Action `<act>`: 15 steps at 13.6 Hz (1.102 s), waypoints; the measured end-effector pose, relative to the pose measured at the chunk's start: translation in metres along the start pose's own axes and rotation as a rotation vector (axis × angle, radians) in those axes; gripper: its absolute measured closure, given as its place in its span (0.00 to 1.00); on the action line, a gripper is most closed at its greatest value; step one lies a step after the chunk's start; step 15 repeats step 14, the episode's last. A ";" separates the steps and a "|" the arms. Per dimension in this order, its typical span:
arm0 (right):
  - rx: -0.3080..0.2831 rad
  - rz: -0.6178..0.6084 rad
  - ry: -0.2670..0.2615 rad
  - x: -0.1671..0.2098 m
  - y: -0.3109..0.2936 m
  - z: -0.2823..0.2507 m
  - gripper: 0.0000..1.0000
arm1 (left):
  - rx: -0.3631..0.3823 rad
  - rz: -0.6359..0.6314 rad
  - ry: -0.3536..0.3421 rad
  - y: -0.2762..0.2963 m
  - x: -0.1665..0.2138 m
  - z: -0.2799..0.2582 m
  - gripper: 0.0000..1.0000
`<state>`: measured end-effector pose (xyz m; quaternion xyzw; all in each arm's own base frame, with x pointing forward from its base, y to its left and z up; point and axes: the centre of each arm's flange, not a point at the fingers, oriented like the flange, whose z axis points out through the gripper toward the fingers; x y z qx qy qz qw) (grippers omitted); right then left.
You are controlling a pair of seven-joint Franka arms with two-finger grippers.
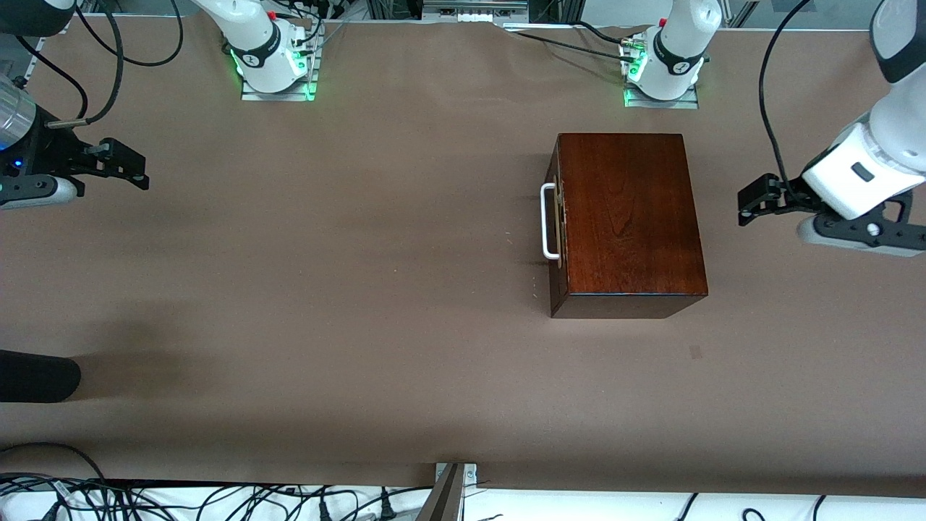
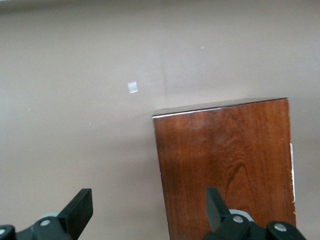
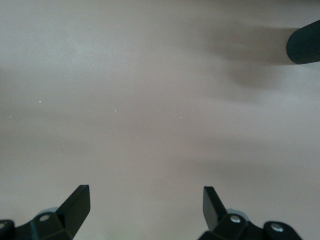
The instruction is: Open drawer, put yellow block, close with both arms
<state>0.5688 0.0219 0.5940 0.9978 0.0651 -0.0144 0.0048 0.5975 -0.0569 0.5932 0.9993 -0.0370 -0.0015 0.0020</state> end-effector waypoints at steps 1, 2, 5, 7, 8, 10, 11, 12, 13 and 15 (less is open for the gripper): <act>0.000 0.000 0.000 0.000 0.000 0.000 0.00 | -0.006 -0.040 0.004 -0.008 -0.011 0.004 0.00; 0.001 0.000 0.000 0.000 0.000 0.000 0.00 | -0.011 -0.056 0.006 -0.010 -0.020 0.007 0.00; 0.001 0.000 0.000 0.000 0.000 0.000 0.00 | 0.015 -0.033 -0.007 0.007 -0.031 0.014 0.00; 0.001 0.000 0.000 0.000 0.000 0.000 0.00 | 0.023 -0.021 -0.017 0.009 -0.031 0.018 0.00; 0.001 0.000 0.000 0.000 0.000 0.000 0.00 | 0.023 -0.014 -0.022 0.003 -0.029 0.021 0.00; 0.001 0.000 0.000 0.000 0.000 0.000 0.00 | 0.022 -0.010 -0.029 -0.008 -0.027 0.025 0.00; 0.001 0.000 0.000 0.000 0.000 0.000 0.00 | 0.022 -0.008 -0.030 -0.008 -0.027 0.026 0.00; 0.001 0.000 0.000 0.000 0.000 0.000 0.00 | 0.022 -0.007 -0.030 -0.008 -0.027 0.026 0.00; 0.001 0.000 0.000 0.000 0.000 0.000 0.00 | 0.022 -0.006 -0.031 -0.007 -0.027 0.026 0.00; 0.001 0.000 0.000 0.000 0.000 0.000 0.00 | 0.022 -0.006 -0.035 -0.007 -0.027 0.026 0.00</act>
